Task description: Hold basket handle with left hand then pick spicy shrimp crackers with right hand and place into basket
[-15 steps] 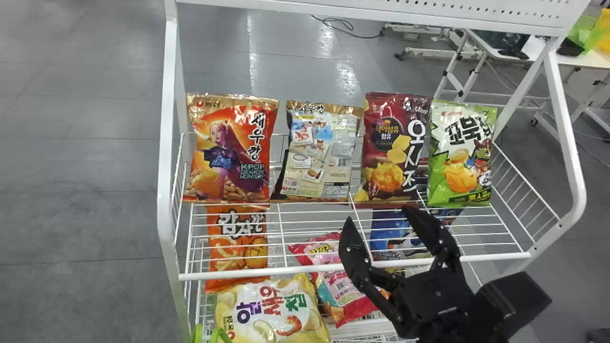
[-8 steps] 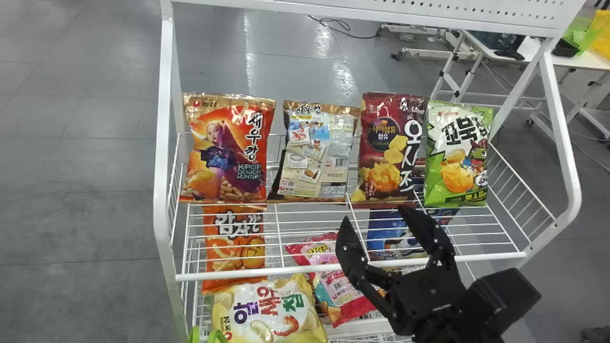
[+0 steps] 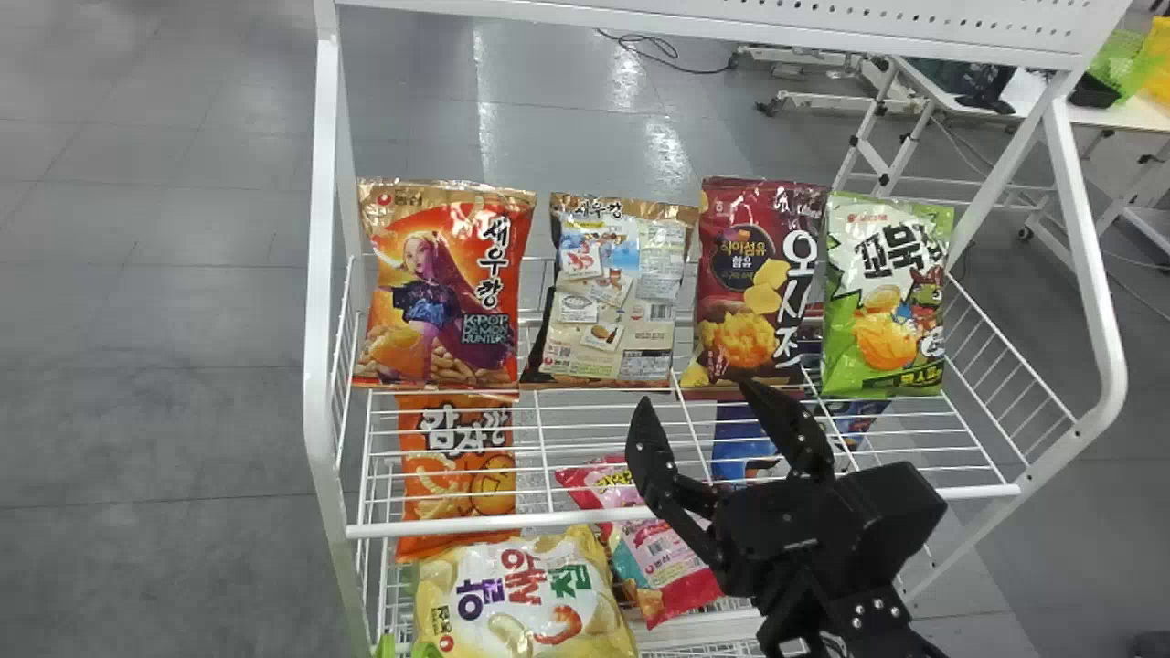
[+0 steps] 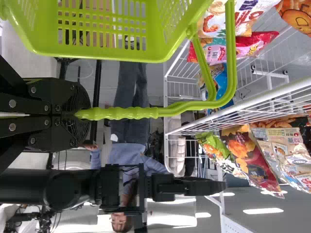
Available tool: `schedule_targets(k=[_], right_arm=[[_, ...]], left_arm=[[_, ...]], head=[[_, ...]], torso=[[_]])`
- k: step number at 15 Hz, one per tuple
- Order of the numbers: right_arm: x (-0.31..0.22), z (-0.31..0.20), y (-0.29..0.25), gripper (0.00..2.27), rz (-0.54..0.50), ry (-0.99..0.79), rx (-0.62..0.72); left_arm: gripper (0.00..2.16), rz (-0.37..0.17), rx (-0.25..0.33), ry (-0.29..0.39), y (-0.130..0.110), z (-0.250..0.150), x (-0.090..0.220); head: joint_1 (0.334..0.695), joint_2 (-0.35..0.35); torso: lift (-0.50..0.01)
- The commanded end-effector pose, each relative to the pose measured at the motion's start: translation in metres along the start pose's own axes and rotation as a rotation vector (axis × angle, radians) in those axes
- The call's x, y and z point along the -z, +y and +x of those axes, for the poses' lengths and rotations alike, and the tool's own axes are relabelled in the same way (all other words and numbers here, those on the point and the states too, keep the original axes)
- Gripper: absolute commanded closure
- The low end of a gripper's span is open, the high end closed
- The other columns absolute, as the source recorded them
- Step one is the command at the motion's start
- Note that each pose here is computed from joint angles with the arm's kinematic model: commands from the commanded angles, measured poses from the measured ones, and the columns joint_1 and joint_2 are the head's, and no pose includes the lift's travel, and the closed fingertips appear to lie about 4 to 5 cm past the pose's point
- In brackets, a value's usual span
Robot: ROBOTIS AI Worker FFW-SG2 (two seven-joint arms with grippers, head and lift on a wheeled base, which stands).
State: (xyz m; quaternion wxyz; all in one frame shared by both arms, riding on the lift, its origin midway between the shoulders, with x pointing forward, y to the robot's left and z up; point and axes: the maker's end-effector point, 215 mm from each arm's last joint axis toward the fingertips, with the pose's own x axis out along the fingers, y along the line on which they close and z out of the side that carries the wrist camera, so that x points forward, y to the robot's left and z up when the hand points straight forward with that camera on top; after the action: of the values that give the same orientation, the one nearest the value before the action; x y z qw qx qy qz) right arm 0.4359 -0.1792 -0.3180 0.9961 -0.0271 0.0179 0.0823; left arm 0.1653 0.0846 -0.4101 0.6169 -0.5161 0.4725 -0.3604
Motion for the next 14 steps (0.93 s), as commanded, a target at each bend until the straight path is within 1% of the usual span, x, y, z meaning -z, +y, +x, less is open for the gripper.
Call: schedule_targets(k=[1, 8, 12, 14], right_arm=[[0.004, 0.013, -0.003, 0.15, -0.002, 0.009, 0.013], [0.011, 0.060, -0.011, 0.15, -0.023, 0.050, 0.035], [0.015, 0.086, -0.008, 0.15, -0.022, 0.073, 0.032], [0.014, 0.098, -0.005, 0.15, -0.023, 0.073, 0.025]], left_arm=[[1.90, 0.001, -0.004, 0.013, 0.001, -0.001, 0.002], [1.90, 0.005, -0.019, 0.049, 0.005, 0.002, 0.010], [1.90, 0.003, -0.027, 0.055, 0.007, 0.001, 0.012], [1.90, 0.002, -0.030, 0.057, 0.008, 0.002, 0.013]], head=[[0.695, -0.188], [0.695, -0.178], [0.695, -0.175], [0.695, -0.163]], torso=[[-0.037], [-0.037], [-0.037], [-0.037]])
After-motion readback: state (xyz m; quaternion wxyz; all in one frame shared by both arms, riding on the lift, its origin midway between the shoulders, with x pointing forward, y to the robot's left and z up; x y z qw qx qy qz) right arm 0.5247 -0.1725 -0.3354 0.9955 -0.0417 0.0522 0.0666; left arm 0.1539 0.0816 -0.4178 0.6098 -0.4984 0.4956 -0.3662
